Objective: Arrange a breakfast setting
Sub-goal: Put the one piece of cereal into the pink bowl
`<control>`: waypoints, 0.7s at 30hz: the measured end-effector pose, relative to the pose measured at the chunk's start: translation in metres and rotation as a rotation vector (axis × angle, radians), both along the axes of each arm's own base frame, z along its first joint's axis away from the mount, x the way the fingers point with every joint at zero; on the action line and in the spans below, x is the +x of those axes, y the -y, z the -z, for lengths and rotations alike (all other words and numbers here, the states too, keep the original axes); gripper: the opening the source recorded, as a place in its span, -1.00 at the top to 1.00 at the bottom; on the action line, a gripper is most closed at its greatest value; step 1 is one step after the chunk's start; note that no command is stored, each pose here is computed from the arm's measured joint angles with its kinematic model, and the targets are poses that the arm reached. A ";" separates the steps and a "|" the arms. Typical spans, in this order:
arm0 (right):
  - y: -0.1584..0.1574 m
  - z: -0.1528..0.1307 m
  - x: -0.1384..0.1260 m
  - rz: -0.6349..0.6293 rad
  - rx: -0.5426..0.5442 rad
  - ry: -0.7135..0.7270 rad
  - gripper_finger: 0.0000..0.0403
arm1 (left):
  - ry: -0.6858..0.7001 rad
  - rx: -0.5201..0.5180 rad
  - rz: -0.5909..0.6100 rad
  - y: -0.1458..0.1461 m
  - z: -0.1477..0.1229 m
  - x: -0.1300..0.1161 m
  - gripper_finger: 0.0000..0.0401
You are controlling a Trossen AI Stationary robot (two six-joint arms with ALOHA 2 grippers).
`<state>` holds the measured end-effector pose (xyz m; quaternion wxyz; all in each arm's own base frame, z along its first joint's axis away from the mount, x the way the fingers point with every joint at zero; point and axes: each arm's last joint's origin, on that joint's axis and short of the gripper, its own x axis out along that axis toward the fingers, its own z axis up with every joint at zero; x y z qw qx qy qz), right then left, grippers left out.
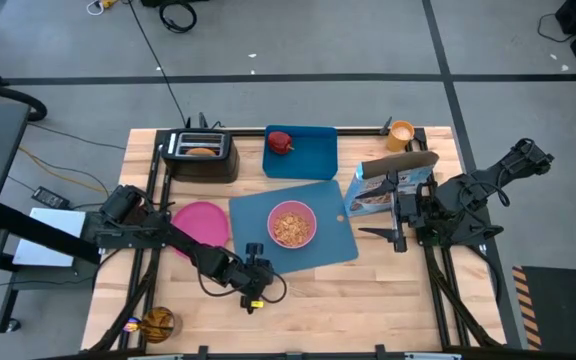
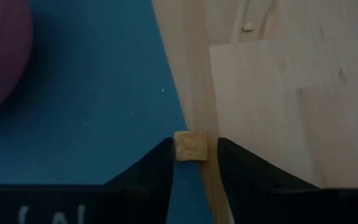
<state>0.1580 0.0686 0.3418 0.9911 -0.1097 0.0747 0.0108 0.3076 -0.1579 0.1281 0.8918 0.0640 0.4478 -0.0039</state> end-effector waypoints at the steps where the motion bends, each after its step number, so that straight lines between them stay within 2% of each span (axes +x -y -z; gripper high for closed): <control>1: 0.000 0.000 0.000 0.000 0.000 0.000 -0.73 | 0.000 0.000 0.000 0.000 0.000 0.000 0.34; 10: 0.000 0.000 0.000 0.001 0.000 0.000 -0.73 | -0.024 -0.012 -0.032 -0.002 0.002 -0.002 0.28; 14: 0.000 0.000 0.000 0.001 0.001 0.001 -0.73 | -0.032 -0.047 -0.030 -0.001 0.005 0.001 0.23; 21: 0.000 0.000 0.000 0.003 0.000 0.002 -0.73 | -0.013 -0.053 -0.023 0.000 0.005 0.003 0.31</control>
